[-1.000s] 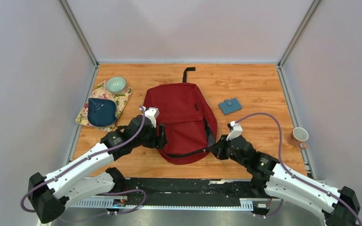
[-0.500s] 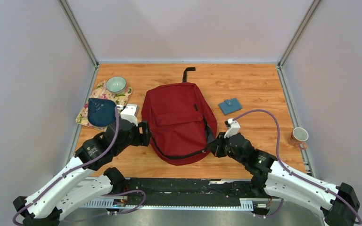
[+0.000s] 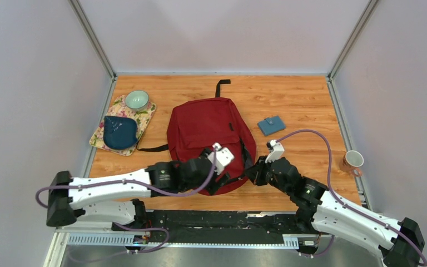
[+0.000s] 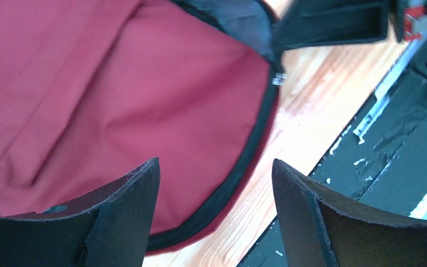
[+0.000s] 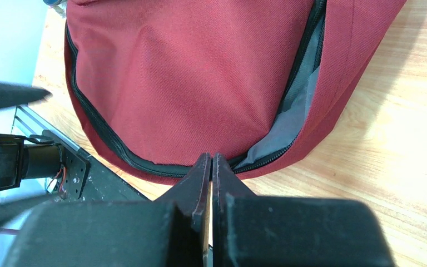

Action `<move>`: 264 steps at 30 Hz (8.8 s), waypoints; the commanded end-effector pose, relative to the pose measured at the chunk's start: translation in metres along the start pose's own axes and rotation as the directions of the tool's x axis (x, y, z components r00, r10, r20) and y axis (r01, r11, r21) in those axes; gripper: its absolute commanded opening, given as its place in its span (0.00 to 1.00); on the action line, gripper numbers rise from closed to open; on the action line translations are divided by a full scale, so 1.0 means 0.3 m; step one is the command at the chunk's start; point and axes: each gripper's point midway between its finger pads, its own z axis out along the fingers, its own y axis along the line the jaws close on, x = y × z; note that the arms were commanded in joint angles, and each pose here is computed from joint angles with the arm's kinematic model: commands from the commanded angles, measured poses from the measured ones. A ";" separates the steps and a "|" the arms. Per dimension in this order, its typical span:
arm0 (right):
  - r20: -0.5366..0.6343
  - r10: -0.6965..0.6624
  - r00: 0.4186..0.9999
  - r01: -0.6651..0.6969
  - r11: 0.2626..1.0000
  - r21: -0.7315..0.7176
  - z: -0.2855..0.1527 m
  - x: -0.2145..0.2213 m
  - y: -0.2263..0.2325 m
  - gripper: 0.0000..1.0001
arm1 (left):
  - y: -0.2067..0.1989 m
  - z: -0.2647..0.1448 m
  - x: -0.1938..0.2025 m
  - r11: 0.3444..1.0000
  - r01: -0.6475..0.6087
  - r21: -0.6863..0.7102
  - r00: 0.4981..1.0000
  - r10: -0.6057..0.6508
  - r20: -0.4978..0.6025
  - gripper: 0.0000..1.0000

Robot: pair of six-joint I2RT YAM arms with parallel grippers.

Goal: Pack the student bag
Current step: Zip the student bag at the center of the board.

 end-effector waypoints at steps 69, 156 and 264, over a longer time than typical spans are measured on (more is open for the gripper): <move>0.156 0.001 0.988 -0.017 0.994 0.105 0.089 -0.283 -0.053 0.00 | -0.103 0.195 0.578 0.999 0.034 0.023 0.973 -0.028 -0.230 0.00; 0.117 0.079 0.990 -0.100 0.979 0.179 0.253 -0.317 -0.179 0.00 | -0.177 0.146 0.615 0.987 0.104 0.120 0.977 -0.079 -0.199 0.00; -0.172 0.350 0.921 -0.358 0.934 -0.017 0.184 -0.022 -0.121 0.35 | -0.307 0.377 0.189 0.977 0.114 0.178 0.992 -0.121 0.025 0.19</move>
